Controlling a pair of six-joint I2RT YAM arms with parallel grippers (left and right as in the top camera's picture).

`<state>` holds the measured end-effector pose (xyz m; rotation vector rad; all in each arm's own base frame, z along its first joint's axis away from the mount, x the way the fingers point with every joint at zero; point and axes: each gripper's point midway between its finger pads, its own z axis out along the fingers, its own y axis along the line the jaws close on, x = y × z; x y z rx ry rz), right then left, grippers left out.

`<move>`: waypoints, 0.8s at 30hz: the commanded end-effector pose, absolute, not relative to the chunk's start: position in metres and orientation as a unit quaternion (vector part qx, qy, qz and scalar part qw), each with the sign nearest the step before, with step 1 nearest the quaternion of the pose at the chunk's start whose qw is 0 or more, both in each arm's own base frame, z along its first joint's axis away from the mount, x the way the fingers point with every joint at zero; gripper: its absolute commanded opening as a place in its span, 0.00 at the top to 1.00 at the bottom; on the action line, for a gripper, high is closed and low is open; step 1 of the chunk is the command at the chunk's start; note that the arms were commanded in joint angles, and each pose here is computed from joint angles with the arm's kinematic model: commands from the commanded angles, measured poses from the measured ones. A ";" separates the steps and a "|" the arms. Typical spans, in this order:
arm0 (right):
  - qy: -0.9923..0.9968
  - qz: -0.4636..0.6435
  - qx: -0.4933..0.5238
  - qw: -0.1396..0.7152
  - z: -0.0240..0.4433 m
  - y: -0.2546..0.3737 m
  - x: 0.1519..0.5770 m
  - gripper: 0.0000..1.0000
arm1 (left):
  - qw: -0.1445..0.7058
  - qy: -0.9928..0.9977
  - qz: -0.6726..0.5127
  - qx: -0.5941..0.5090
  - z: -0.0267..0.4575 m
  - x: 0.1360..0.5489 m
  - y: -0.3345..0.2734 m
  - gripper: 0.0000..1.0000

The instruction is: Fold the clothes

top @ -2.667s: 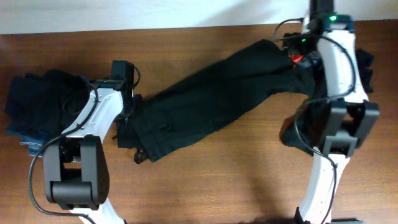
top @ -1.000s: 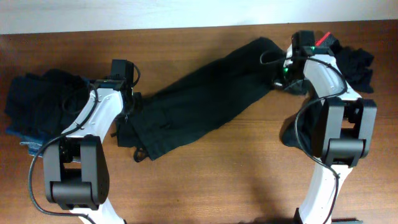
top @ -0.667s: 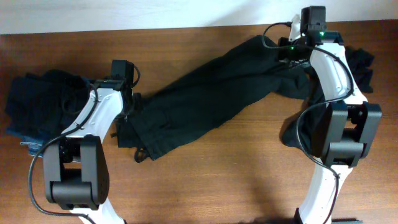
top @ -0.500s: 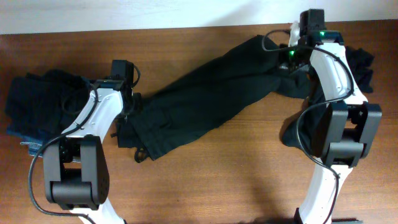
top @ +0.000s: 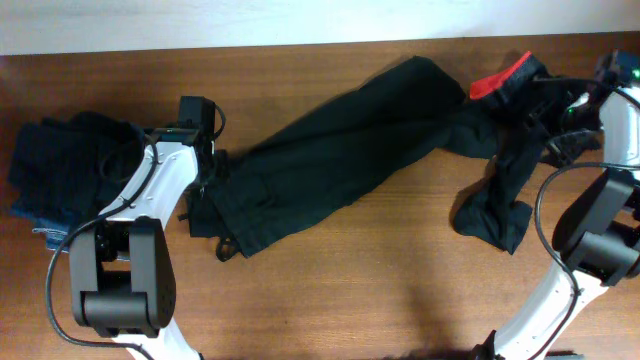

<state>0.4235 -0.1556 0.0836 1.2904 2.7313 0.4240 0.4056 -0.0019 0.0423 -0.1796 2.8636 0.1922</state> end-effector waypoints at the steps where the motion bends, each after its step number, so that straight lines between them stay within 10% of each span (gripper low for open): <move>1: 0.899 0.192 0.393 0.027 0.081 -0.115 0.423 0.21 | 0.159 0.982 0.077 -0.064 0.059 0.414 0.007 1.00; 18: 0.848 0.248 0.468 0.030 0.044 -0.074 0.450 0.20 | 0.153 0.983 0.078 -0.063 0.058 0.411 0.007 1.00; 20: 0.844 0.253 0.472 0.037 0.042 -0.071 0.456 0.29 | 0.152 0.983 0.078 -0.063 0.058 0.410 0.007 1.00; 24: 0.851 0.261 0.452 0.059 0.052 -0.065 0.465 0.78 | 0.150 0.984 0.079 -0.059 0.058 0.410 0.007 1.00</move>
